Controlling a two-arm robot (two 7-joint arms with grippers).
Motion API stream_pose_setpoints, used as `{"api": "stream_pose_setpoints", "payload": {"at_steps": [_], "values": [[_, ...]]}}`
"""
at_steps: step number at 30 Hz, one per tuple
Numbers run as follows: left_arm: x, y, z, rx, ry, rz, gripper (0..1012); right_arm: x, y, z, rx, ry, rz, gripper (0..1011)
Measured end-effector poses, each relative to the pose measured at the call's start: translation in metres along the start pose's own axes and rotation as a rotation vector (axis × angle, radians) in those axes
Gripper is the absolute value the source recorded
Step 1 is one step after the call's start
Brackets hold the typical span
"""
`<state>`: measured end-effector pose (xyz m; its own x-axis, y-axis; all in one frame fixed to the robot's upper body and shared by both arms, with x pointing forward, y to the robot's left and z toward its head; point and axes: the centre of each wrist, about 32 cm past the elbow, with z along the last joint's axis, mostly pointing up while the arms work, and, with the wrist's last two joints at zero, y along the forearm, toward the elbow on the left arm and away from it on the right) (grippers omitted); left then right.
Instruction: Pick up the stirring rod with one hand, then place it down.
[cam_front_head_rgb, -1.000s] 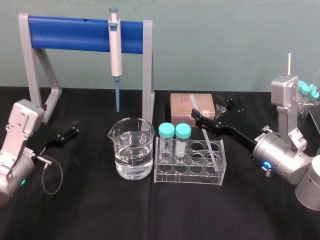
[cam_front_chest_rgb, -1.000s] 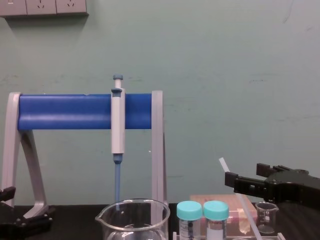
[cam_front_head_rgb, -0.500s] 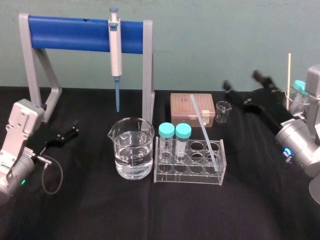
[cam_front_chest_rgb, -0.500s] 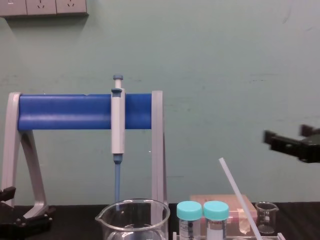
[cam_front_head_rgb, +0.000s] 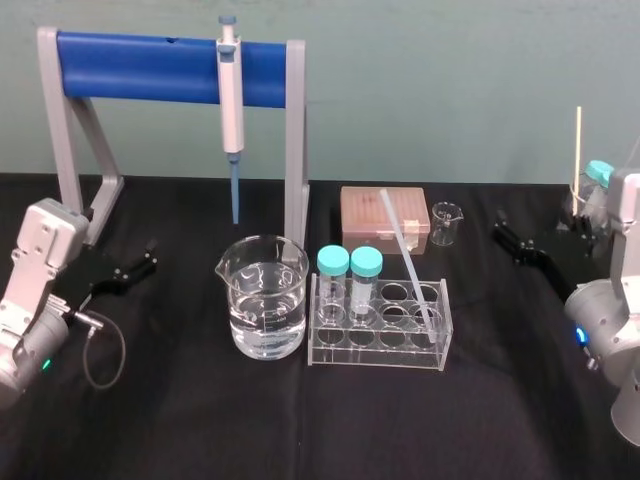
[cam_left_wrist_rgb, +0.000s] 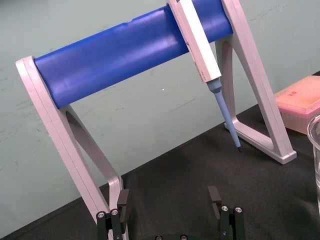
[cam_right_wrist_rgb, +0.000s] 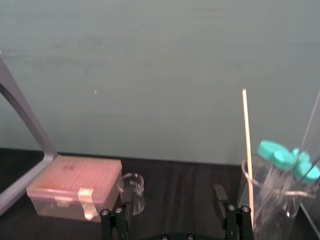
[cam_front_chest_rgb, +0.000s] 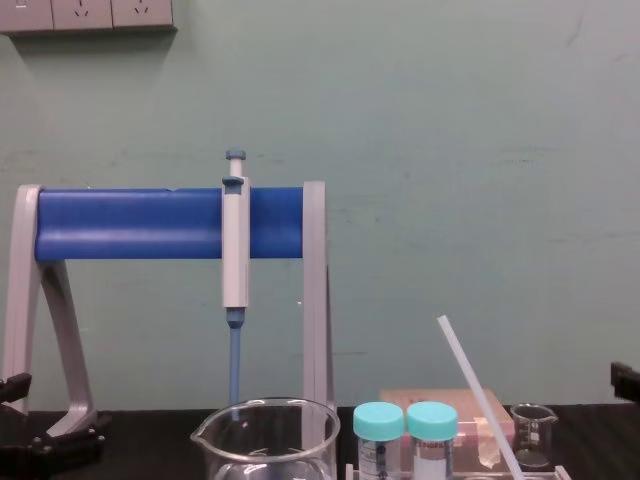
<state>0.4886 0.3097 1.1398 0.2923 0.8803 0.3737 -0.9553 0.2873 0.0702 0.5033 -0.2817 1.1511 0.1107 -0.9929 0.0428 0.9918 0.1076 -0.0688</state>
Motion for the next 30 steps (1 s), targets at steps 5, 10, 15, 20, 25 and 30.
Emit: {"api": "stream_pose_setpoints", "payload": {"at_steps": [5, 10, 15, 20, 25, 30], "values": [[0.0000, 0.0000, 0.0000, 0.000, 0.000, 0.000, 1000, 0.0000, -0.0001, -0.0009, -0.005, 0.000, -0.001, 1003], [0.0000, 0.0000, 0.0000, 0.000, 0.000, 0.000, 1000, 0.0002, 0.0000, 0.0000, -0.001, -0.001, 0.000, 1003], [0.0000, 0.0000, 0.0000, 0.000, 0.000, 0.000, 1000, 0.0003, 0.0001, 0.0008, 0.004, -0.002, 0.001, 1003], [0.0000, 0.0000, 0.0000, 0.000, 0.000, 0.000, 1001, 0.0003, 0.0002, 0.0012, 0.007, -0.002, 0.002, 1003], [0.0000, 0.0000, 0.0000, 0.000, 0.000, 0.000, 1000, 0.0002, 0.0003, 0.0015, 0.009, -0.003, 0.003, 1003], [0.0000, 0.0000, 0.0000, 0.000, 0.000, 0.000, 1000, 0.0003, 0.0003, 0.0018, 0.010, -0.003, 0.004, 1003]]}}
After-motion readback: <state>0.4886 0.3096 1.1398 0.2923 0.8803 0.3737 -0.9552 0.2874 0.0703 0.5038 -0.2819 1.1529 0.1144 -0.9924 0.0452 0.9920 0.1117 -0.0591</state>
